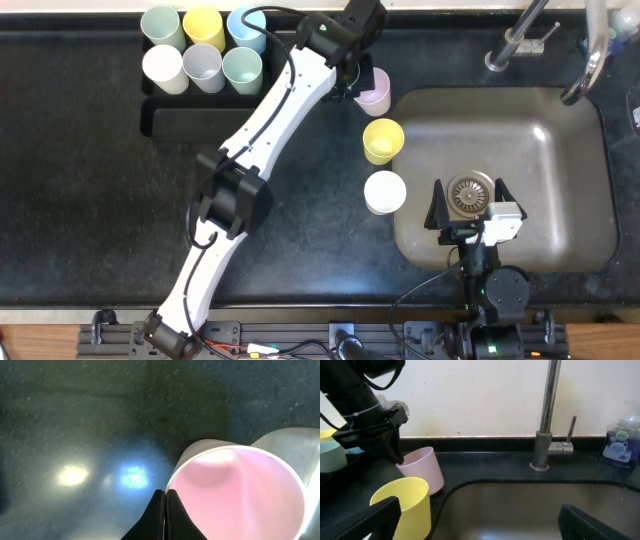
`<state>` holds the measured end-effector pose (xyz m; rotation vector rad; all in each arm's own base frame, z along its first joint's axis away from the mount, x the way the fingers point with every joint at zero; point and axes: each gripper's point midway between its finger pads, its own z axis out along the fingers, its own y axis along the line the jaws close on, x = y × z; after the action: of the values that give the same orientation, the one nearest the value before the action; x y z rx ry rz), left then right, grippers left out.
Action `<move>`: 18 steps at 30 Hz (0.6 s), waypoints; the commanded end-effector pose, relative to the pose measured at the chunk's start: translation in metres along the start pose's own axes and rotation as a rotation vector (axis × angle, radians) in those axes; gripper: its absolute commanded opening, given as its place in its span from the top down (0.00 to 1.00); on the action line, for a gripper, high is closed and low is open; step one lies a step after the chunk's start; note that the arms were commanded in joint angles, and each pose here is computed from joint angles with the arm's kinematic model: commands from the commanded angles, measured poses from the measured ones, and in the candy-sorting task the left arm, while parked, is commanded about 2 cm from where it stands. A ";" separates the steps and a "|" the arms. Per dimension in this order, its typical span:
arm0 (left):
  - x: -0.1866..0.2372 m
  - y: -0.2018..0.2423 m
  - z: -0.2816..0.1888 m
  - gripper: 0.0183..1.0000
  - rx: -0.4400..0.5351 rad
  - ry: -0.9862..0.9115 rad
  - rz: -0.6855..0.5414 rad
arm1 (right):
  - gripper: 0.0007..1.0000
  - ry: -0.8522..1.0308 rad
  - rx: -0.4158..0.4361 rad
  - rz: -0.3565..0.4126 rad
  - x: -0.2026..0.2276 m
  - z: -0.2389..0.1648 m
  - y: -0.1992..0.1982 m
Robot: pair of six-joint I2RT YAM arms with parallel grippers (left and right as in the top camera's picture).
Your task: Store Cups
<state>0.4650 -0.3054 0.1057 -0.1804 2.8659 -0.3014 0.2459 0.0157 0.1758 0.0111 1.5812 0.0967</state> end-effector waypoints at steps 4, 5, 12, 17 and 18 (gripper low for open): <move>-0.039 0.032 -0.165 0.98 0.116 -0.208 -0.099 | 0.00 0.001 0.000 -0.006 0.004 0.000 -0.001; -0.041 0.040 -0.188 0.98 0.133 -0.237 -0.115 | 0.00 0.001 0.000 -0.006 0.004 0.000 -0.001; -0.033 0.129 -0.294 0.98 0.163 -0.358 -0.315 | 0.00 0.001 0.000 -0.006 0.004 0.000 -0.001; 0.015 0.253 -0.270 0.98 0.012 -0.249 -0.667 | 0.00 0.001 0.000 -0.006 0.004 0.000 -0.001; 0.021 0.267 -0.261 0.98 -0.006 -0.232 -0.701 | 0.00 0.001 0.000 -0.006 0.004 0.000 -0.001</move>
<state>0.3587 -0.0335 0.3577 -0.8769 2.3812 -0.4223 0.2459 0.0157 0.1759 0.0111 1.5808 0.0961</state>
